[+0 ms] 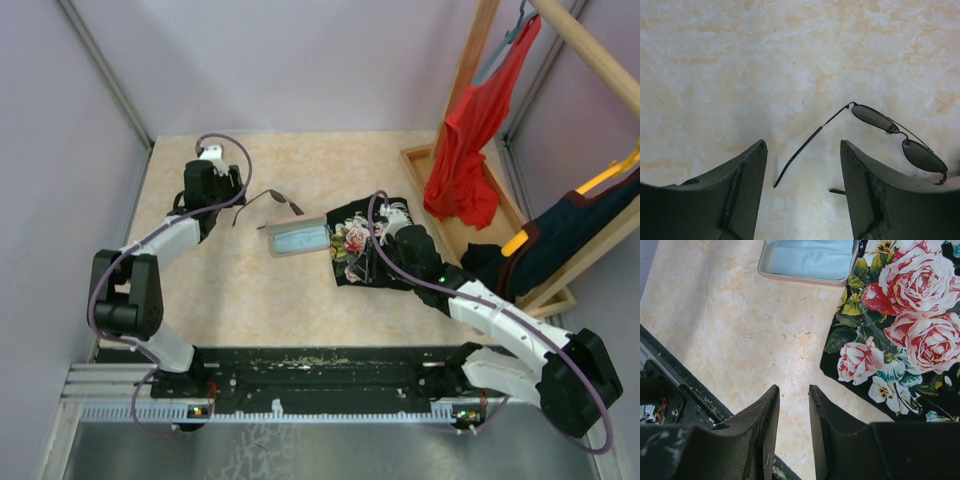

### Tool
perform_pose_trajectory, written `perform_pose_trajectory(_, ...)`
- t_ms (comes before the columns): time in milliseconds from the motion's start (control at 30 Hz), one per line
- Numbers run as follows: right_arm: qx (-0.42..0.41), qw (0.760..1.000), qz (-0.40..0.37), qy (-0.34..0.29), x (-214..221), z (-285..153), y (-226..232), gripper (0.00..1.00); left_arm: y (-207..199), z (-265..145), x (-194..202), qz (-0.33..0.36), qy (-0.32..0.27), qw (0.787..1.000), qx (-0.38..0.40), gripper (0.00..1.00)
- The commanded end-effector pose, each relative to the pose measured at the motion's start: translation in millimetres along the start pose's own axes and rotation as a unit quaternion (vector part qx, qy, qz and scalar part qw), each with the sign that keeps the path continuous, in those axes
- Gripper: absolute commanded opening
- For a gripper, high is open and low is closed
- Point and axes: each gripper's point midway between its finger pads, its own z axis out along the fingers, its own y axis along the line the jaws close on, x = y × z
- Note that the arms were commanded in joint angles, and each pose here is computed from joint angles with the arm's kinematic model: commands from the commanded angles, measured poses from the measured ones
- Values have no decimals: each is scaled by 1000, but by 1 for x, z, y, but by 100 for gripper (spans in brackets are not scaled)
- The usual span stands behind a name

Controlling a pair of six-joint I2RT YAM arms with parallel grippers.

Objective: Organize the sunglasses
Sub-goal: Fold the sunglasses at the center of the board.

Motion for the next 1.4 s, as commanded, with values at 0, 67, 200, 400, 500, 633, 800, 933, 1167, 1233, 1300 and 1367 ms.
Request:
perform_pose_trajectory(0, -11, 1000, -8, -14, -6, -3, 6, 31, -13, 17, -3, 25, -17, 998, 58, 67)
perform_pose_trajectory(67, -15, 1000, -7, -11, -5, -2, 7, 32, -11, 24, 8, 28, -6, 998, 59, 67)
perform_pose_trajectory(200, -17, 1000, -6, -5, -2, 1, 7, 32, -7, 36, 22, 28, 2, 997, 67, 67)
perform_pose_trajectory(400, -17, 1000, -4, 1, 2, 5, 5, 32, -3, 55, 33, 31, 19, 996, 77, 66)
perform_pose_trajectory(500, -16, 1000, -4, 0, 1, 6, 5, 32, -4, 61, 38, 33, 27, 995, 85, 65)
perform_pose_trajectory(633, -18, 1000, -4, 3, 1, 8, 6, 32, -8, 67, 45, 35, 38, 994, 100, 63)
perform_pose_trajectory(800, -22, 1000, -2, 6, 2, 10, 6, 32, -9, 72, 52, 38, 59, 992, 104, 54)
perform_pose_trajectory(933, -23, 1000, -2, 7, 1, 11, 7, 32, -12, 73, 56, 38, 74, 990, 116, 48)
perform_pose_trajectory(1167, -25, 1000, -4, 7, 0, 9, 9, 32, -13, 71, 68, 36, 104, 986, 122, 52)
perform_pose_trajectory(1233, -25, 1000, -4, 6, -1, 8, 10, 32, -11, 73, 73, 34, 117, 986, 117, 49)
perform_pose_trajectory(1300, -27, 1000, -4, 5, -1, 8, 11, 32, -11, 74, 78, 33, 132, 984, 116, 46)
perform_pose_trajectory(1367, -28, 1000, -4, 4, -3, 7, 11, 32, -11, 76, 79, 31, 139, 983, 115, 40)
